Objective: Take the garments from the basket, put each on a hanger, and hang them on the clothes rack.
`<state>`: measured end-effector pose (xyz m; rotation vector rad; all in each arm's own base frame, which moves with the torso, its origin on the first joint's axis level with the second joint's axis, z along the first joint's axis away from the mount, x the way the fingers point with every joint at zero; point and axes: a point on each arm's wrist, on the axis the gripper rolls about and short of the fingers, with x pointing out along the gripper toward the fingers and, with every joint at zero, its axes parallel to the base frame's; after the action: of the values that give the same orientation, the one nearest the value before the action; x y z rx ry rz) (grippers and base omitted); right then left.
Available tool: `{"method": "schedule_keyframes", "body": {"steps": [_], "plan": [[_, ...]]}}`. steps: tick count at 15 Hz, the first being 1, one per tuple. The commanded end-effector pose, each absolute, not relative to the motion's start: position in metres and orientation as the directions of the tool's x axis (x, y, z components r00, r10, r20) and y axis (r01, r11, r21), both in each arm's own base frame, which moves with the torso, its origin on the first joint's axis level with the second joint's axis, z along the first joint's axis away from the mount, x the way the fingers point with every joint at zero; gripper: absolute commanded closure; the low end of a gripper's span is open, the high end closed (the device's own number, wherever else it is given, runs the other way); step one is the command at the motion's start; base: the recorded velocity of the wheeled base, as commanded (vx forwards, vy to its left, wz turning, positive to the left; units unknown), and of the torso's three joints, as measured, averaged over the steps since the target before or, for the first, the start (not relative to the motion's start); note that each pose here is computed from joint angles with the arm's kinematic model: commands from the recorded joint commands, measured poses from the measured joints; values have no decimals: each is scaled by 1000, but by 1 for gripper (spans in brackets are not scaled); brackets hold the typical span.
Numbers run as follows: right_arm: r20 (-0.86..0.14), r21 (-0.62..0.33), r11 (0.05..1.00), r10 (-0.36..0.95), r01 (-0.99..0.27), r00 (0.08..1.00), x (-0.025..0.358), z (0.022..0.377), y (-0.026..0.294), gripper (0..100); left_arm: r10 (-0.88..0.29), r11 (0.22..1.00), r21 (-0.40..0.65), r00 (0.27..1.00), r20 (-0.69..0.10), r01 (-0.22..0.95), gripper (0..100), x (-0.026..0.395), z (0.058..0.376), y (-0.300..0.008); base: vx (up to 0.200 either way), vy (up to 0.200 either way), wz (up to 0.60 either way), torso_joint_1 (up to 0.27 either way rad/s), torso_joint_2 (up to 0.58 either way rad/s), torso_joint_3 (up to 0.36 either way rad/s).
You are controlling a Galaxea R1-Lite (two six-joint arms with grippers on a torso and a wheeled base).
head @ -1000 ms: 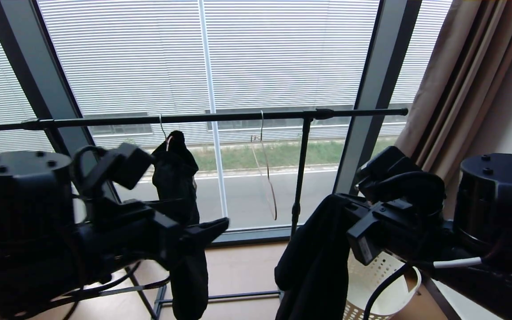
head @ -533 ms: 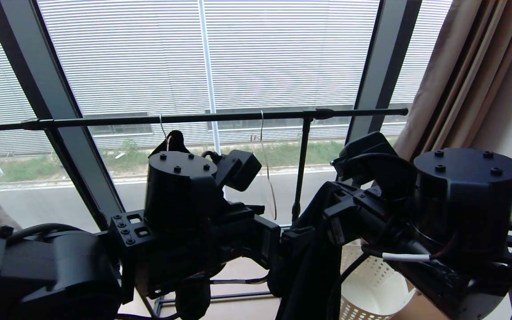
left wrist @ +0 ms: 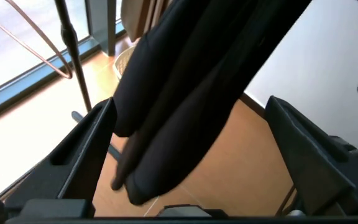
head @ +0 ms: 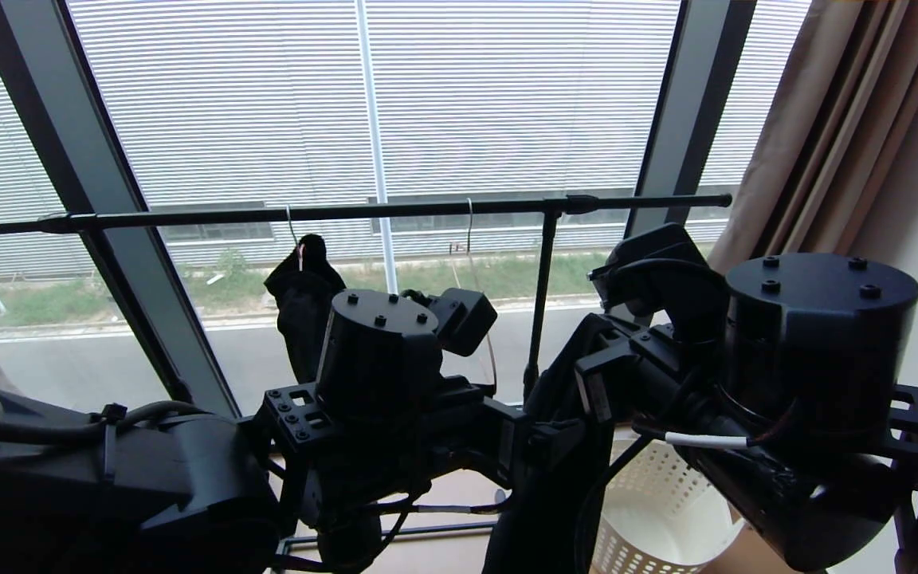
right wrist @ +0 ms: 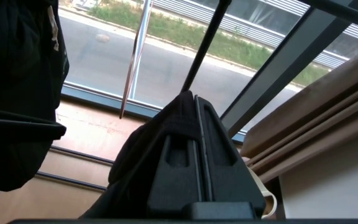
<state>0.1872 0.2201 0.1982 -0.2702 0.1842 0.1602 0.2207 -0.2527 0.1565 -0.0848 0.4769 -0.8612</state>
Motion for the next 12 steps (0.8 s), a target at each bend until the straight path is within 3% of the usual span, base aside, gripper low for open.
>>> {"method": "schedule_keyframes", "body": {"steps": [1,4,8,12], "plan": [[-199,-250,952,129,-177,971,187,199,220,100,-761,640,-273,542,-356,719,0,217,160,-259,0,0,0,0,0,0],[-199,-250,952,129,-177,972,187,198,220,100,-761,639,-273,538,-363,719,0,219,157,-263,0,0,0,0,0,0],[-185,-237,954,139,-182,973,182,204,217,100,-672,734,-231,631,-388,639,0,243,141,-276,0,0,0,0,0,0],[-164,-217,957,159,-192,974,174,213,214,100,-624,773,-211,654,-428,599,0,256,122,-280,0,0,0,0,0,0]]}}
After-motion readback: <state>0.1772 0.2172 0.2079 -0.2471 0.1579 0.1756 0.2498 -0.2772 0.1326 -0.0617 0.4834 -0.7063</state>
